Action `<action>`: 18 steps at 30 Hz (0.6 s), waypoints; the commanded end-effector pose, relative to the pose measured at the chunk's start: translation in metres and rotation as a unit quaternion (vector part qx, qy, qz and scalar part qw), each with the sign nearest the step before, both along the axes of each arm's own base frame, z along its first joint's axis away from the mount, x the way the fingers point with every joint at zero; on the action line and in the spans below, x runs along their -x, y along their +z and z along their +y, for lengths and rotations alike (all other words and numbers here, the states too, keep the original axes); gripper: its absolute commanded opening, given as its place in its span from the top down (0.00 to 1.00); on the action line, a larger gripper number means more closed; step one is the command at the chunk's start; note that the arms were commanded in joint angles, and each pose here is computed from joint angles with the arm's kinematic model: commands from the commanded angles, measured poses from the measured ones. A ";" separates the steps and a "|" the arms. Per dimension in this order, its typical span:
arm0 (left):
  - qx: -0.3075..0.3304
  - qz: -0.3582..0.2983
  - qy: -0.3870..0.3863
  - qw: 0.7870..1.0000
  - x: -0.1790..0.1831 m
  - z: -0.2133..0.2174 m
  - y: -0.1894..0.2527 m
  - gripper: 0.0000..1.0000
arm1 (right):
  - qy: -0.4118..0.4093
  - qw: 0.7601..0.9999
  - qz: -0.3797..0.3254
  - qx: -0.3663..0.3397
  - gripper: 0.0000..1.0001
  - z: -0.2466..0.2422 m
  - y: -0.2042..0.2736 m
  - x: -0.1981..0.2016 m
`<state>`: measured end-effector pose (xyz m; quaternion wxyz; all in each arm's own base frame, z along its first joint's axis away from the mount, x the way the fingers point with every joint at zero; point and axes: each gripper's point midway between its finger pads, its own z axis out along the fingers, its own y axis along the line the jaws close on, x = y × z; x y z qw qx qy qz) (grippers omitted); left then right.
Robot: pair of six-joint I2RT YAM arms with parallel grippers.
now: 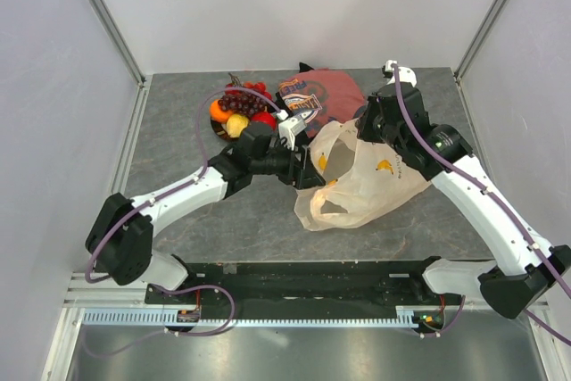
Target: Place the fruits into the plastic bag
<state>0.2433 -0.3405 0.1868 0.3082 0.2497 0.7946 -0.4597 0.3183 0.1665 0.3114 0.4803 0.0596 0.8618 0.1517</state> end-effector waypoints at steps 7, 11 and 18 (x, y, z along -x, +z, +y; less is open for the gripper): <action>0.051 -0.048 0.012 0.997 -0.025 -0.027 0.040 0.98 | 0.001 1.000 -0.004 0.000 1.00 -0.009 0.000 0.012; 0.103 -0.045 0.020 0.993 -0.023 -0.030 0.096 0.98 | -0.005 0.999 0.014 0.040 0.61 -0.022 -0.011 0.018; 0.156 0.073 0.000 0.985 -0.028 -0.051 0.135 0.98 | -0.002 0.998 0.018 0.054 0.06 -0.031 -0.001 0.029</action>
